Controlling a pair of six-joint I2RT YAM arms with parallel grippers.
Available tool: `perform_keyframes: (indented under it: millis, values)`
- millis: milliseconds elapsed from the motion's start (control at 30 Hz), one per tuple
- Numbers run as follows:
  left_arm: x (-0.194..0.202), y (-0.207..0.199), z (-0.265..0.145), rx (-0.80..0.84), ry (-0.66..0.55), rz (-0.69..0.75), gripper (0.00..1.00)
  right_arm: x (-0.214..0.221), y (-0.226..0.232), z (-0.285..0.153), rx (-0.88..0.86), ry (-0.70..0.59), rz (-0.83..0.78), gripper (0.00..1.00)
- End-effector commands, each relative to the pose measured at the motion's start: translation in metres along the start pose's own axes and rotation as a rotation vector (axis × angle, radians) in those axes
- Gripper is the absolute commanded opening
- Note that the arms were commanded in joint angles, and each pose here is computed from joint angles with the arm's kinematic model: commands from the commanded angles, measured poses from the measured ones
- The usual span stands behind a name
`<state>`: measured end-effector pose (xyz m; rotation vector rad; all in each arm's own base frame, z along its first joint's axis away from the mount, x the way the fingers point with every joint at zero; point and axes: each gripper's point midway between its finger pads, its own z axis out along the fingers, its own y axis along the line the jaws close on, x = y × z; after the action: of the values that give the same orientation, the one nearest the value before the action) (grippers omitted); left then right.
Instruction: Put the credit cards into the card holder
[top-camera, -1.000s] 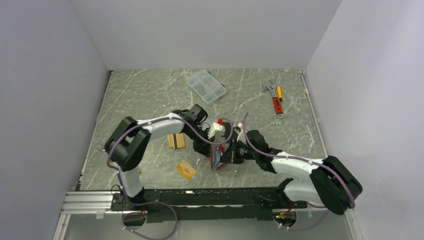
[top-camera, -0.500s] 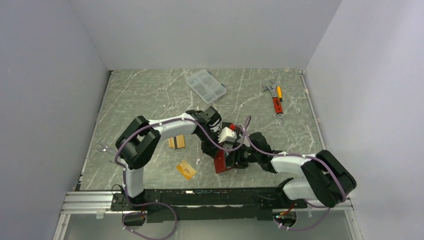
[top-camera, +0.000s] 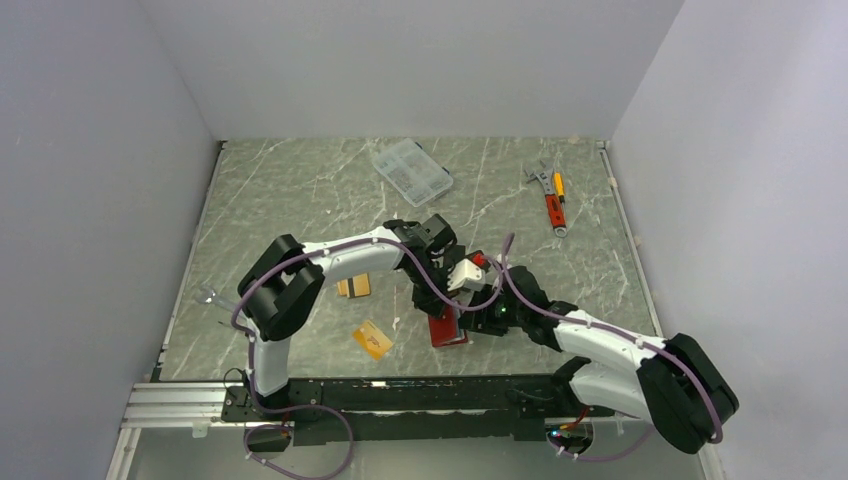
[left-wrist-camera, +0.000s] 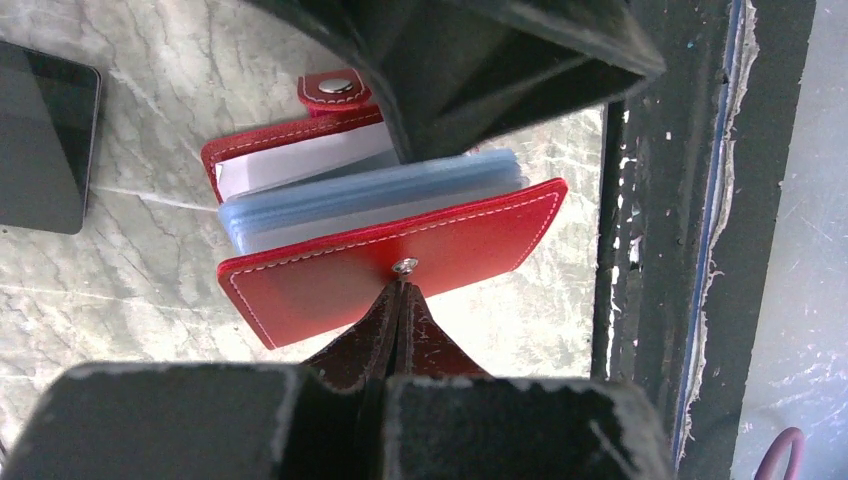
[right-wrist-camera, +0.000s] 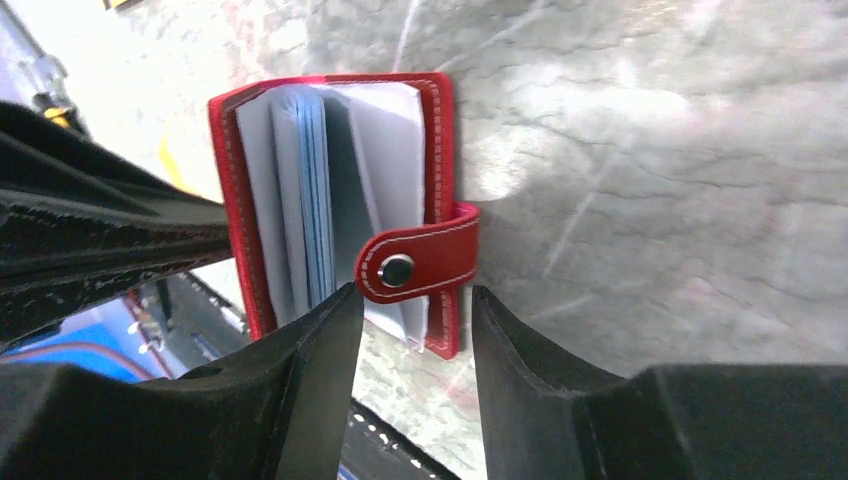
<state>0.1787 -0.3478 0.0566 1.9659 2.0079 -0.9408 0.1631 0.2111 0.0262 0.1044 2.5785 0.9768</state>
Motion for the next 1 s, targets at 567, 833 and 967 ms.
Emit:
perform_keyframes:
  millis: [567,833,967]
  values:
    - [-0.001,0.008,0.019,-0.035,0.077,0.095,0.00,-0.024,-0.014,-0.015,0.105,-0.171,0.037,0.22]
    - [0.009,0.004,0.029,-0.052,0.133,0.134,0.00,-0.030,0.033,-0.027,-0.189,-0.197,-0.020,0.00]
    - [0.017,0.001,0.033,-0.047,0.155,0.133,0.00,-0.022,0.042,-0.024,-0.269,-0.144,-0.026,0.00]
